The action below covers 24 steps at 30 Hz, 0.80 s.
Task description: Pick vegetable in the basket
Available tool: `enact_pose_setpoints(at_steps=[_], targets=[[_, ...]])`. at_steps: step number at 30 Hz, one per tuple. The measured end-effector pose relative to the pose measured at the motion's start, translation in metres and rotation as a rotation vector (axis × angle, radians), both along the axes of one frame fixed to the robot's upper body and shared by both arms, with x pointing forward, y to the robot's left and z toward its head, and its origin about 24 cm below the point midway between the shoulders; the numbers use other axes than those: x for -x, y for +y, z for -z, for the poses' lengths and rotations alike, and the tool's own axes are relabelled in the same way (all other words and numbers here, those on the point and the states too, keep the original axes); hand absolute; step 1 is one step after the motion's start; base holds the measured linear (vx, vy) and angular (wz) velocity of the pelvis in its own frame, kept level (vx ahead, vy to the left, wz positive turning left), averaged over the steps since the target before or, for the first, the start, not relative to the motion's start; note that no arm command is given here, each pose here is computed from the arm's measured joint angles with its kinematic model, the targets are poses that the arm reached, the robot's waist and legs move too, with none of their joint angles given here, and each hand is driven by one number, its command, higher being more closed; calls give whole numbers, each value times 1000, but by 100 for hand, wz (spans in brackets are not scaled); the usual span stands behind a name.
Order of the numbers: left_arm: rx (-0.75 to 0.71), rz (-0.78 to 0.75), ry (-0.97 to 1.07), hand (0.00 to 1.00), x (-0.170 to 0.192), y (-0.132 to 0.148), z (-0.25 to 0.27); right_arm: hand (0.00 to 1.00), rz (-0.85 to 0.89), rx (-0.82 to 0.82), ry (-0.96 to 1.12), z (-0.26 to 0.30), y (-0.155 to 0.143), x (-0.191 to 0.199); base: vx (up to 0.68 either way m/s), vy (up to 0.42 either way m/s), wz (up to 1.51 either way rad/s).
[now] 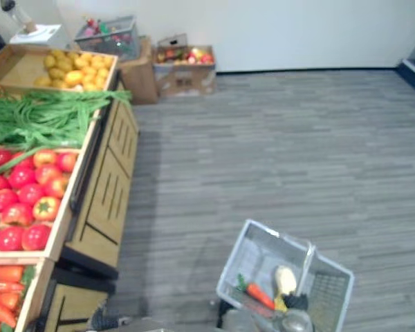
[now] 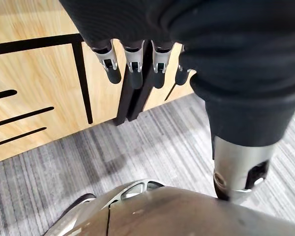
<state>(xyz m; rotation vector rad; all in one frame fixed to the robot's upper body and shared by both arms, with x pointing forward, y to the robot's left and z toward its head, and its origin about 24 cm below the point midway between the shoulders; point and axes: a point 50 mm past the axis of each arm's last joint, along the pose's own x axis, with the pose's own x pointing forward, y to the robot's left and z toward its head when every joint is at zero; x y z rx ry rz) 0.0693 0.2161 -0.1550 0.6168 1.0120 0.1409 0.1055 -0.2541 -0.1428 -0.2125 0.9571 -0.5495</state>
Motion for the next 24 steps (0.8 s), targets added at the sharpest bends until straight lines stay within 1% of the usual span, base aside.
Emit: enact_pose_setpoints(at_steps=[2,7,11,16,24], targets=[[2,-7,-2,0,0,0,0,100,2,0,-1,0,0,0,33,-58,-24],[27,-79,13,0,7,-2,3,100,21,-2,2,0,-4,0,48,25,-53],[41,-80,23,0,8,-7,4,100,36,2,5,0,-7,0,5,189,-49],[23,-65,10,0,-1,0,2,100,47,-12,16,3,-3,7,59,204,-12],[40,-59,12,0,-5,-4,3,100,72,-32,11,3,-5,10,88,62,-20]])
